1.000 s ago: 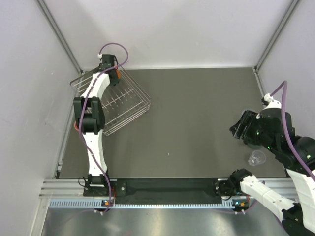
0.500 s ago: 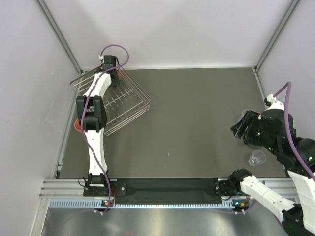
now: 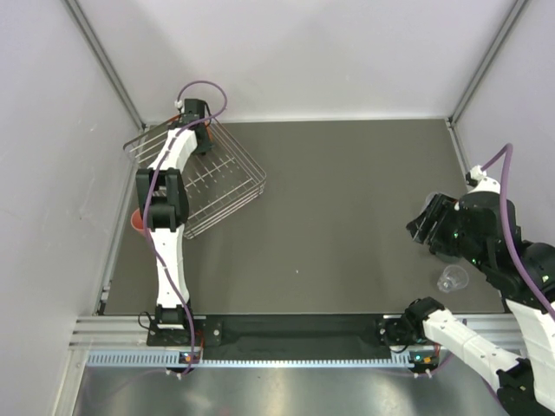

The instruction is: Load the cups into the dish rack

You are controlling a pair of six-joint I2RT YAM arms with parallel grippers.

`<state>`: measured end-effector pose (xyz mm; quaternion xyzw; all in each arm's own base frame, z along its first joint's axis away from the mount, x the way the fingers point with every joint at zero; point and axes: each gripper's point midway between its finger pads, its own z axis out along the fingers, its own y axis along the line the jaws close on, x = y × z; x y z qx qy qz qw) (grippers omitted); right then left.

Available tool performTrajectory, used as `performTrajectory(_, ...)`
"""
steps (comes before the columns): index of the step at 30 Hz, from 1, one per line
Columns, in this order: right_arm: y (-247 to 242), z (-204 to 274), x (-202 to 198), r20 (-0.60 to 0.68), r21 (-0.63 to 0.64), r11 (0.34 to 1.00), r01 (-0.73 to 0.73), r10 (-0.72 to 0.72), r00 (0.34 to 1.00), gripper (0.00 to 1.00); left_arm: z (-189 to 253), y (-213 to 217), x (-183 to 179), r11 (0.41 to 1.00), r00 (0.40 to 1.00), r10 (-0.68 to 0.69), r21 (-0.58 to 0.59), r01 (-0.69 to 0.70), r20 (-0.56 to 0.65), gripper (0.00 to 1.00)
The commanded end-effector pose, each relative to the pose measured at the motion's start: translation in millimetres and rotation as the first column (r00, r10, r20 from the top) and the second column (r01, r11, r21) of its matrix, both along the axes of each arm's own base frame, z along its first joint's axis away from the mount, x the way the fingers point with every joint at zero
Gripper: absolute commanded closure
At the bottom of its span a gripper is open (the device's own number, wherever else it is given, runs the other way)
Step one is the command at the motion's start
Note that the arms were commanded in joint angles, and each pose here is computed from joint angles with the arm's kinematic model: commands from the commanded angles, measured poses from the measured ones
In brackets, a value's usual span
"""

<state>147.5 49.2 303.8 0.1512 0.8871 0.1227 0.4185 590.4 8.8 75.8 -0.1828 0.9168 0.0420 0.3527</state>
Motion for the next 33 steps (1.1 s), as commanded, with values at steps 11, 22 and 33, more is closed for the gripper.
performTrajectory(11, -9.4, -8.6, -10.6, -0.068, -0.056, 0.998, 0.006, -0.010, 0.998, 0.42, 40.3, 12.2, 15.8, 0.999, 0.993, 0.040, -0.016, -0.039, 0.115, 0.39)
performTrajectory(22, -6.7, 9.0, -4.0, -0.036, -0.094, 0.994, -0.055, 0.052, 0.998, 0.41, 113.0, -0.9, -2.5, 0.996, 0.977, 0.028, -0.093, -0.008, 0.210, 0.34)
performTrajectory(33, 38.5, 14.0, 38.7, -0.009, -0.069, 0.971, -0.228, 0.228, 0.974, 0.41, 176.2, -40.2, -109.7, 0.954, 0.965, -0.052, -0.271, 0.124, 0.257, 0.36)
